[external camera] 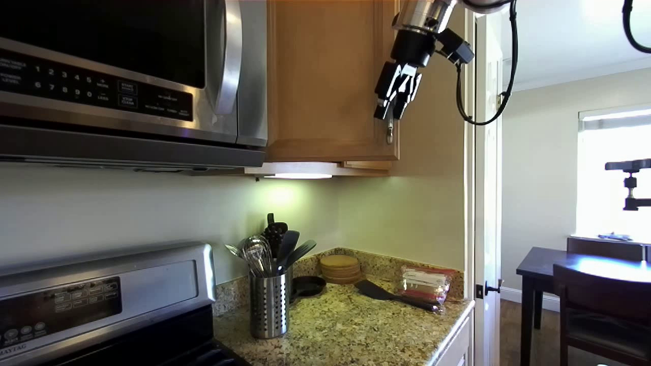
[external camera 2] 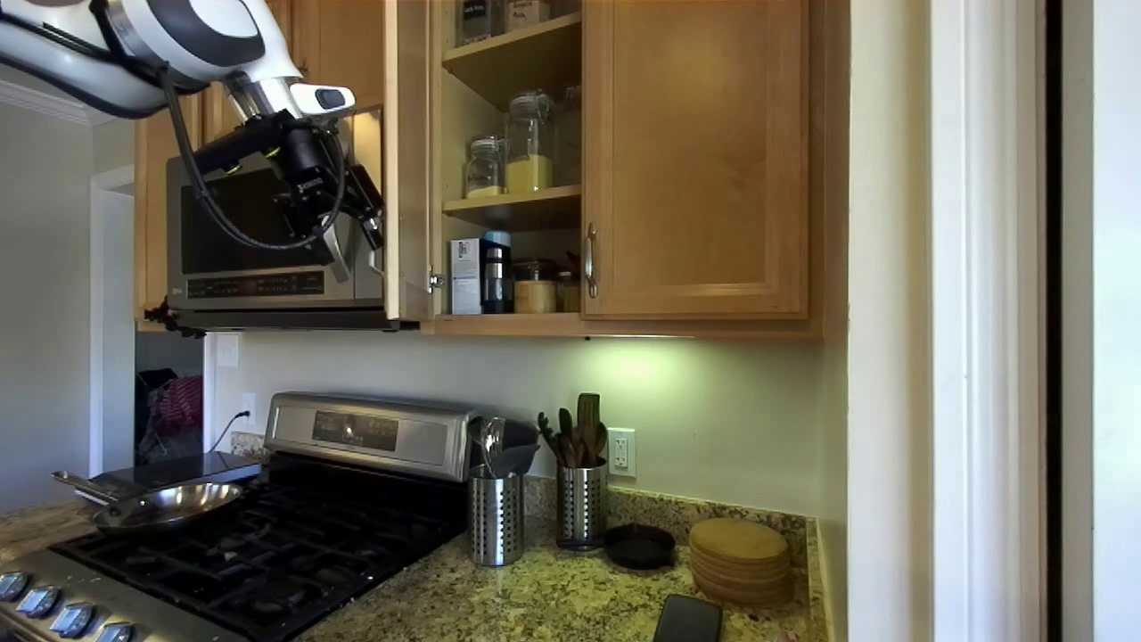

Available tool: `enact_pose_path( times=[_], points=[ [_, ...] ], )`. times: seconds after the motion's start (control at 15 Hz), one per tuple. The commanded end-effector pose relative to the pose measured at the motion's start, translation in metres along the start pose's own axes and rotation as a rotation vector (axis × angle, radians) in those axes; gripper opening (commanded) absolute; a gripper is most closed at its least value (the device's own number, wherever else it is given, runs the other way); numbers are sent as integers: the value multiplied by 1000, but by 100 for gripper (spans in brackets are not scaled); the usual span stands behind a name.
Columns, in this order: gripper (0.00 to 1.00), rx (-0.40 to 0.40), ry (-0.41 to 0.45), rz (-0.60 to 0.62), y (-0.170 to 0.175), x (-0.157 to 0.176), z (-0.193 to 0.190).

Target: Open the left door to the cupboard

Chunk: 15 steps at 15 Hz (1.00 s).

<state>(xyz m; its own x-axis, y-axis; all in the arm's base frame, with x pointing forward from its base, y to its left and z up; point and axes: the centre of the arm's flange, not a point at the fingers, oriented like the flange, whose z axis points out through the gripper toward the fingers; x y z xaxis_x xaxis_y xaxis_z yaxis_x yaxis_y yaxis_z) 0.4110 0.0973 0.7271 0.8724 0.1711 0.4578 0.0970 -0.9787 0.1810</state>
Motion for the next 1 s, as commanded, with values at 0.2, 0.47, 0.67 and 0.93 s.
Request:
enact_pose_path(
  times=[0.2, 0.47, 0.67, 0.93],
  points=[
    [100, -174, -171, 56, 48, -8, 18],
    [100, -290, -218, 111, 85, -8, 28],
    [100, -354, -226, 143, 107, -4, 29],
    [100, -344, -185, 205, 132, 11, 40]
  ],
)
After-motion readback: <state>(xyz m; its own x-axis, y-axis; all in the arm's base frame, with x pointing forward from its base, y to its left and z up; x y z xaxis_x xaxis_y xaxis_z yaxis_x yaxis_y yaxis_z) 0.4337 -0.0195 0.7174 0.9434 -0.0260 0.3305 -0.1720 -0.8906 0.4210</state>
